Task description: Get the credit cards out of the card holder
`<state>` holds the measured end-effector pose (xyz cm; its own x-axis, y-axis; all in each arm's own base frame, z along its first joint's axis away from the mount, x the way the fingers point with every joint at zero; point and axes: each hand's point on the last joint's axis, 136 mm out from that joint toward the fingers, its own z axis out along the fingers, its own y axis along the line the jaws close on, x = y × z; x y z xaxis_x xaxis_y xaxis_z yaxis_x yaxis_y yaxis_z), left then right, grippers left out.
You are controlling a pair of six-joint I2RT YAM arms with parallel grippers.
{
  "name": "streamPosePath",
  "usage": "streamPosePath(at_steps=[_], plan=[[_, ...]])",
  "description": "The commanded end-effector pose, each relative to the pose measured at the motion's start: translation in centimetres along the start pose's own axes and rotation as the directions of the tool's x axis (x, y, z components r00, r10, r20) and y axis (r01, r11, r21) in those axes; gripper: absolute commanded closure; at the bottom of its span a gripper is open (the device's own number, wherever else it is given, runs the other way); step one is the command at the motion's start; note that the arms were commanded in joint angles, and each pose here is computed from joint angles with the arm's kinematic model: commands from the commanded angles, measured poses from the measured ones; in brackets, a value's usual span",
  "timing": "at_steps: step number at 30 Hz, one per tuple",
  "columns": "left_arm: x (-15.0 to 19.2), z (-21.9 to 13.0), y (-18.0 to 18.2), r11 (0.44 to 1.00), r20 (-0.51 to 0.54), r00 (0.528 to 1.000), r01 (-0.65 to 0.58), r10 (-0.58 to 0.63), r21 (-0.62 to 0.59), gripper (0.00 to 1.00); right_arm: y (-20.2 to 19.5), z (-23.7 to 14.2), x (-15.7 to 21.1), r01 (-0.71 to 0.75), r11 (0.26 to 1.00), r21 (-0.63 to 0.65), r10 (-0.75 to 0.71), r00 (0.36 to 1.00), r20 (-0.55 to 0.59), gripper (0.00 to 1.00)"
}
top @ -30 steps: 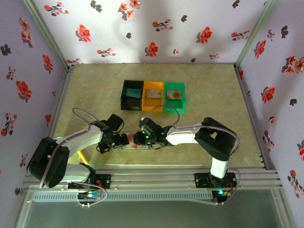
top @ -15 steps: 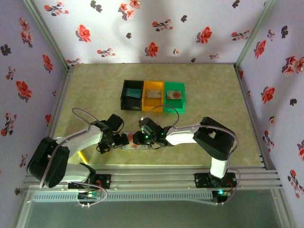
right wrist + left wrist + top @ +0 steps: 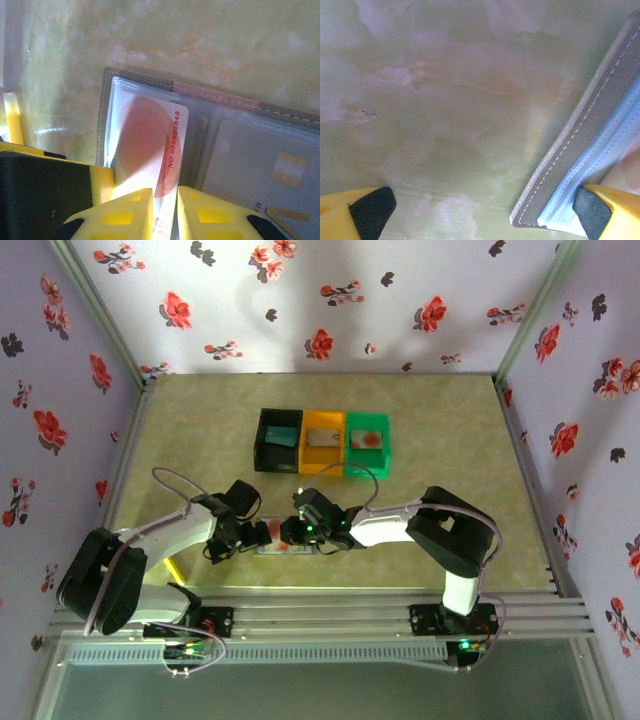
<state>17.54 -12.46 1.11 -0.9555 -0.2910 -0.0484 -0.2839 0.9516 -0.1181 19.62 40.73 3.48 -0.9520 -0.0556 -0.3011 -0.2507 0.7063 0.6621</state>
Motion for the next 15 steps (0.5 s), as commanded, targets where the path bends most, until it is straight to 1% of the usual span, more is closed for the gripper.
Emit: streamPosePath(at_steps=[1,9,15], plan=[[1.8,2.6,1.2,0.999,-0.067,0.998,0.009,-0.011,-0.032,0.00,0.6,-0.1,0.1,-0.003,0.999,-0.048,0.003,1.000,0.000,0.79],[1.8,2.7,1.2,0.999,-0.068,0.998,0.007,-0.009,-0.031,0.00,1.7,-0.6,-0.2,0.011,0.995,-0.101,-0.009,1.000,0.020,0.81],[1.8,2.7,1.2,1.000,-0.067,0.998,0.008,-0.010,-0.030,0.00,2.0,-0.7,-0.2,0.017,0.993,-0.117,-0.014,1.000,0.024,0.85]])
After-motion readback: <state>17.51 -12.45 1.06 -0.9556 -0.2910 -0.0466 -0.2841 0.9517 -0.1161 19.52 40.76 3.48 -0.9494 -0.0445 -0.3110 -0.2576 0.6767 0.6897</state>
